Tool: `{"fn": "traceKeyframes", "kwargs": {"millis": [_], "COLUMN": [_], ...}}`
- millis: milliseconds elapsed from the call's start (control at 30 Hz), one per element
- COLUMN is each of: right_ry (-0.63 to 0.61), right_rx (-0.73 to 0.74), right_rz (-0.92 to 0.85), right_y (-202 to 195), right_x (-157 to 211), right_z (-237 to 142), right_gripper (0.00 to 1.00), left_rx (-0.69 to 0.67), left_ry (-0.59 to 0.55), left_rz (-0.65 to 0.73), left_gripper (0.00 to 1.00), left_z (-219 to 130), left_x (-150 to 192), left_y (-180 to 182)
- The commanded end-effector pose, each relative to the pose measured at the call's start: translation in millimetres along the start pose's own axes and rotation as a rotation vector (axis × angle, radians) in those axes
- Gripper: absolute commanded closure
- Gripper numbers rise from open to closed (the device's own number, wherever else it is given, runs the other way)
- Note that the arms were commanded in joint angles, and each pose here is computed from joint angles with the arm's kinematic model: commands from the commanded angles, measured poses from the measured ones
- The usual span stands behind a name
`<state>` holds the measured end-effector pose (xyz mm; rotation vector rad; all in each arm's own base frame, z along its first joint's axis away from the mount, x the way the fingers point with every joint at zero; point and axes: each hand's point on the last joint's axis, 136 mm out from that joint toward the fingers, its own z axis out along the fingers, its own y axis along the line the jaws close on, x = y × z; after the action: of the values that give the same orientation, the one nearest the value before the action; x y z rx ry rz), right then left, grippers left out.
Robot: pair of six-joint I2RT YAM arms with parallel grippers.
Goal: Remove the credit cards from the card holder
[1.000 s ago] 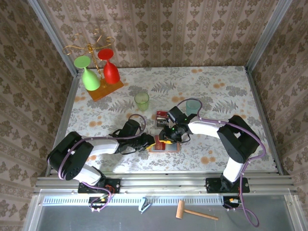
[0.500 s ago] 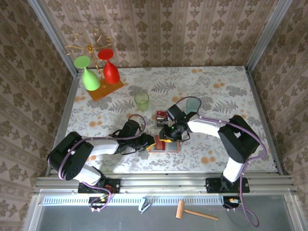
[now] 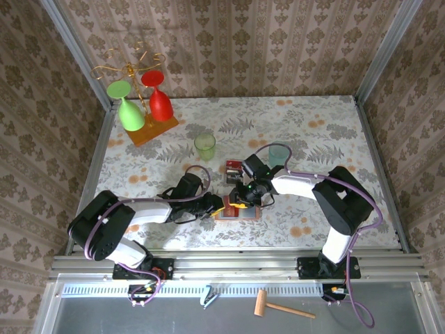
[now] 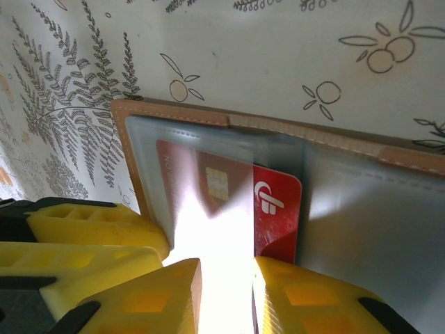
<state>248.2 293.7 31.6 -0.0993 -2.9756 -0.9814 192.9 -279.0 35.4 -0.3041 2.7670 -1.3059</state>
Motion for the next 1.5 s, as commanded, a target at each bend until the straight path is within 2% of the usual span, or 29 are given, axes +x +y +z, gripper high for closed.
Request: {"fn": "traceKeyframes", "kwargs": {"millis": [0, 333, 600, 1100, 1467], "right_ry": [0.024, 0.011, -0.007, -0.034, -0.052], "right_rx": [0.039, 0.112, 0.08, 0.025, 0.029], "right_rz": [0.007, -0.032, -0.05, -0.037, -0.003], "right_y": [-11.8, -19.2, -7.6, -2.3, -14.3], "right_x": [6.9, 2.9, -1.0, 1.9, 4.0], "right_z": [6.2, -1.3, -7.7, -18.0, -20.7], "right_gripper": [0.73, 0.73, 0.73, 0.73, 0.73], "left_rx": [-0.038, -0.043, -0.034, -0.009, -0.029], "left_ry": [-0.005, -0.009, -0.014, -0.008, 0.032], "left_rz": [-0.024, -0.021, -0.014, 0.061, 0.069], "left_gripper": [0.76, 0.76, 0.76, 0.76, 0.83], "left_z": [-2.9, -3.6, -4.9, -7.7, 5.8], "left_x": [3.7, 6.0, 4.1, -7.8, -8.9], "left_y": [13.5, 13.6, 6.8, -30.7, -28.8]}}
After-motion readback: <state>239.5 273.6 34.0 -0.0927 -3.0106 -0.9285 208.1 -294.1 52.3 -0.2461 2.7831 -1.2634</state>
